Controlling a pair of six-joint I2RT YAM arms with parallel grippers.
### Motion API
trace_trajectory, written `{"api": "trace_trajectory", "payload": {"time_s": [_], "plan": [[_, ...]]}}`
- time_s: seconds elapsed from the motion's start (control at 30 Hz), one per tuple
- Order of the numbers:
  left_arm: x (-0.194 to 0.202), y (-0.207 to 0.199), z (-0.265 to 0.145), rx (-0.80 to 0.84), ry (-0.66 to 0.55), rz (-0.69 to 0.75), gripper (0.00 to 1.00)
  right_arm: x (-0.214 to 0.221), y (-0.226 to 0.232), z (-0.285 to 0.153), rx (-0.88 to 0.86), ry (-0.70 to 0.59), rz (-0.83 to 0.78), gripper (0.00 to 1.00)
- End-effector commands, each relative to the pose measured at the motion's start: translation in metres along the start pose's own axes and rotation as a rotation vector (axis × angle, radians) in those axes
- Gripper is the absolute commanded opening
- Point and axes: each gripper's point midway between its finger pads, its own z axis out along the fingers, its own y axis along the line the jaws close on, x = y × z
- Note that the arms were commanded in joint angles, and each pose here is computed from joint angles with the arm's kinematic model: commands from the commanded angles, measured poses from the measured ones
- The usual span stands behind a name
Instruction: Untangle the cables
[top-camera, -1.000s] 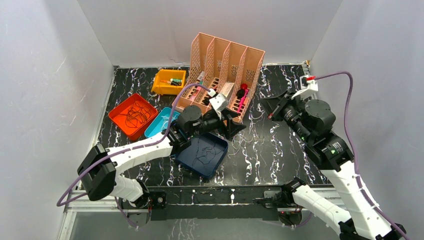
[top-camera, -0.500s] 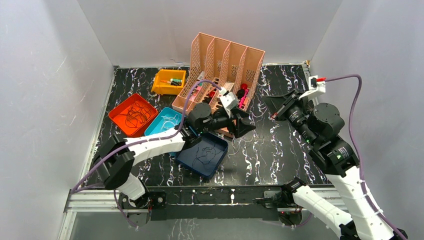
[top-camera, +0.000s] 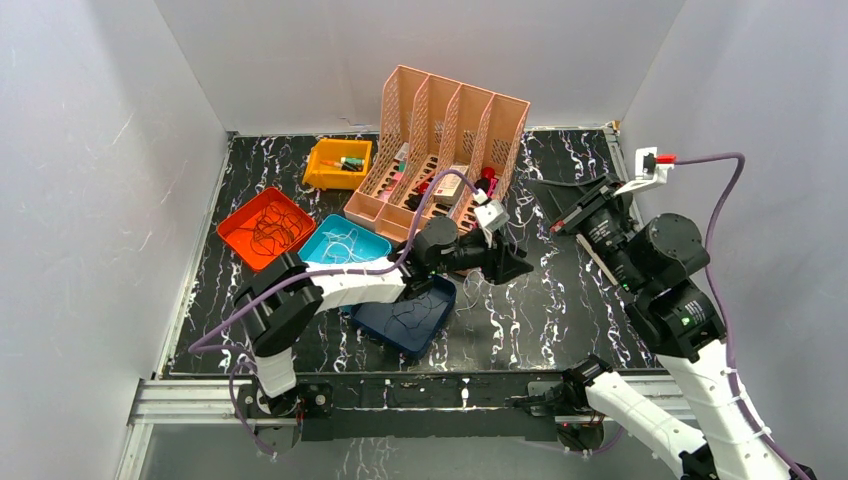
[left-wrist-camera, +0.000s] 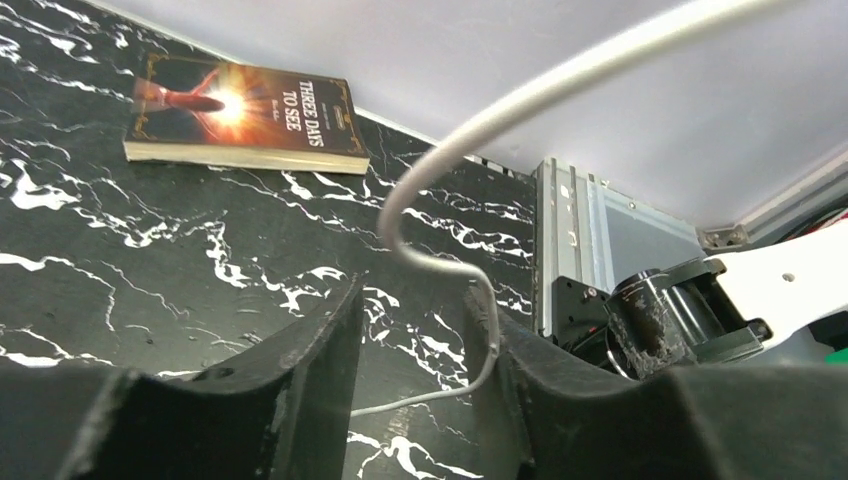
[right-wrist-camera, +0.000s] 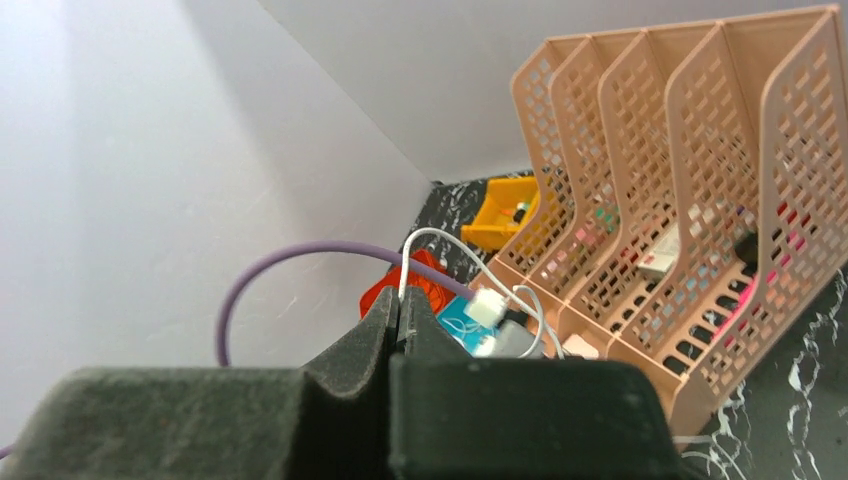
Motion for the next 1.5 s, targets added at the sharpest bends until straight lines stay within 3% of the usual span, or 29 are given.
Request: {"api": "trace_trajectory", "payload": {"time_s": [0.0,0.4,0.63,0.73,1.17,1.47], "plan": [[-0.002,-0.008,0.004,0.044,-0.033,-0.016,0.35,-0.055,0.053,-0.018,-0.187,-0.166,-0.055,0.00],[0.047,-0.005,0.010,0.073,0.070,-0.104,0.27,-0.132,0.113,-0.043,-0.303,-0.350,-0.241,0.00],[0.043,-0.004,-0.003,0.036,0.063,-0.088,0.07,-0.153,0.098,-0.056,-0.180,-0.420,-0.253,0.00],[0.030,-0.004,-0.009,0.011,0.047,-0.055,0.00,-0.146,0.083,-0.059,-0.130,-0.412,-0.236,0.00],[-0.028,-0.003,-0.040,-0.088,-0.019,0.076,0.00,-0.127,0.038,-0.073,0.030,-0.387,-0.210,0.00],[-0.116,-0.006,-0.078,-0.236,-0.072,0.220,0.00,-0.058,-0.049,-0.073,0.331,-0.194,-0.190,0.04]]}}
